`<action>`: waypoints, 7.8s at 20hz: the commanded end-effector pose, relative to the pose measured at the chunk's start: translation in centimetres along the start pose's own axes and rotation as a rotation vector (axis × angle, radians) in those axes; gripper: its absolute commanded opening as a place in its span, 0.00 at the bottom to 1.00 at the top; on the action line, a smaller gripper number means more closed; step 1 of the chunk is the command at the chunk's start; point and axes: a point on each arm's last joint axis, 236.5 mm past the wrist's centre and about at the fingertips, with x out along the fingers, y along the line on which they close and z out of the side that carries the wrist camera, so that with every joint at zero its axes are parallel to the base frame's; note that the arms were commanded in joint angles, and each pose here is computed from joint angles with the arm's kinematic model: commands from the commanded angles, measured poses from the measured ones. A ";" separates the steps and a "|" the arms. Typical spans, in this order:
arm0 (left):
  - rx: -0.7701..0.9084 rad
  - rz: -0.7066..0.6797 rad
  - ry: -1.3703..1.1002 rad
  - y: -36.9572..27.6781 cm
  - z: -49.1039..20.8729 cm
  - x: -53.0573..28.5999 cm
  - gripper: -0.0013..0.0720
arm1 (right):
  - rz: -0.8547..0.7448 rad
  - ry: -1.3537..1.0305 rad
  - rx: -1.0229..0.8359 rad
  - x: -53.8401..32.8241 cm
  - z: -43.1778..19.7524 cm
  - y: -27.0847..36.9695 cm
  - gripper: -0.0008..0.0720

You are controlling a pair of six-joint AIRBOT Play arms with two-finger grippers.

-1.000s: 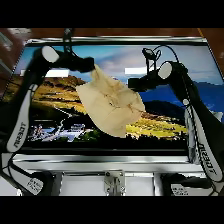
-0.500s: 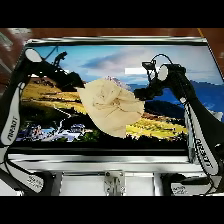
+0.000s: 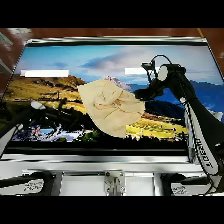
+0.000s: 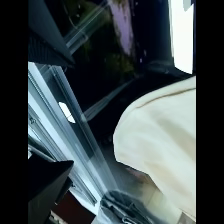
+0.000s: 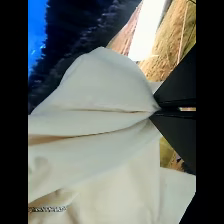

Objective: Fold the shirts.

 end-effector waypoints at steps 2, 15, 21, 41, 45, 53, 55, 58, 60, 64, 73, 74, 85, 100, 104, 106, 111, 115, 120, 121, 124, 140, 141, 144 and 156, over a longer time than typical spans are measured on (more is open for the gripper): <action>-0.081 -0.020 -0.117 1.1 -0.6 3.9 0.90 | 0.009 -0.011 0.003 0.0 0.3 0.2 0.10; -0.130 -0.036 -0.238 -1.7 4.3 8.5 0.66 | 0.093 -0.013 0.027 -0.1 0.3 2.3 0.11; 0.045 -0.056 -0.241 -4.6 4.7 7.7 0.06 | 0.116 -0.016 0.060 -0.2 0.4 2.9 0.11; 1.156 -0.078 -1.457 -37.0 -18.9 -43.4 0.06 | 0.205 -1.260 -0.100 -46.0 -6.3 9.9 0.10; 1.193 0.017 -1.239 -34.6 -19.9 -38.4 0.06 | 0.197 -1.107 -0.078 -43.5 -10.3 9.8 0.10; 0.639 0.228 -0.713 -18.1 -14.9 -29.4 0.06 | 0.036 -0.319 0.230 -24.7 -19.1 4.0 0.10; 0.524 0.196 -0.623 -14.4 -13.2 -26.6 0.06 | 0.047 -0.276 0.253 -20.1 -17.9 3.5 0.10; 0.333 0.134 -0.601 -8.9 -8.7 -23.3 0.06 | 0.081 -0.440 0.274 -15.9 -10.6 2.7 0.10; 0.258 0.097 -0.712 -6.4 -4.0 -22.9 0.06 | 0.100 -0.601 0.294 -14.7 -4.0 1.9 0.10; 0.231 0.093 -0.869 -3.2 3.7 -23.5 0.06 | 0.194 -0.756 0.438 -9.4 4.5 0.7 0.10; 0.055 0.199 -0.541 5.1 9.1 -8.9 0.07 | 0.186 -0.463 0.618 5.1 2.5 -0.7 0.12; 0.035 0.199 -0.533 5.7 9.4 -8.7 0.08 | 0.186 -0.480 0.619 4.8 2.8 -0.9 0.29; -0.110 0.078 -0.326 9.0 3.9 -18.3 0.44 | -0.023 -0.258 0.612 -1.8 -6.2 -12.1 0.87; -0.177 0.051 -0.309 10.0 0.9 -3.8 0.72 | 0.244 -0.088 0.517 3.1 -6.4 -4.3 0.87; -0.186 0.075 -0.366 10.3 2.3 -3.5 0.72 | 0.249 -0.074 0.516 3.1 -6.7 -4.2 0.87; -0.176 0.068 -0.348 10.1 1.9 -3.3 0.68 | 0.248 -0.076 0.516 3.1 -6.7 -4.2 0.87; -0.167 0.055 -0.290 10.2 0.9 -2.5 0.50 | 0.244 -0.080 0.515 3.1 -6.6 -4.3 0.87; -0.109 0.036 -0.227 9.9 -0.3 -1.8 0.07 | 0.244 -0.078 0.523 3.1 -6.6 -4.3 0.87; -0.106 0.031 -0.221 9.8 -0.4 -1.8 0.06 | 0.284 0.039 0.591 5.5 -8.3 -3.5 0.95; -0.106 0.027 -0.217 9.7 -0.5 -1.8 0.06 | 0.309 0.056 0.613 6.1 -8.4 -3.1 0.95; -0.104 0.012 -0.197 9.3 -0.9 -1.7 0.06 | 0.354 0.062 0.673 7.3 -7.8 -2.6 0.94; 0.063 -0.021 -0.312 4.4 2.1 -5.2 0.06 | 0.386 -0.055 0.485 7.3 -4.2 1.2 0.10; 0.137 -0.031 -0.369 2.2 3.2 -7.0 0.06 | 0.380 -0.129 0.403 5.0 -2.6 1.2 0.10; 0.451 -0.073 -0.613 -8.5 5.0 -15.6 0.06 | 0.344 -0.473 0.100 -7.4 3.3 2.7 0.10; 1.224 0.077 -1.825 -38.6 -23.3 -50.4 0.06 | 0.104 -1.826 -0.233 -62.5 -9.6 10.7 0.10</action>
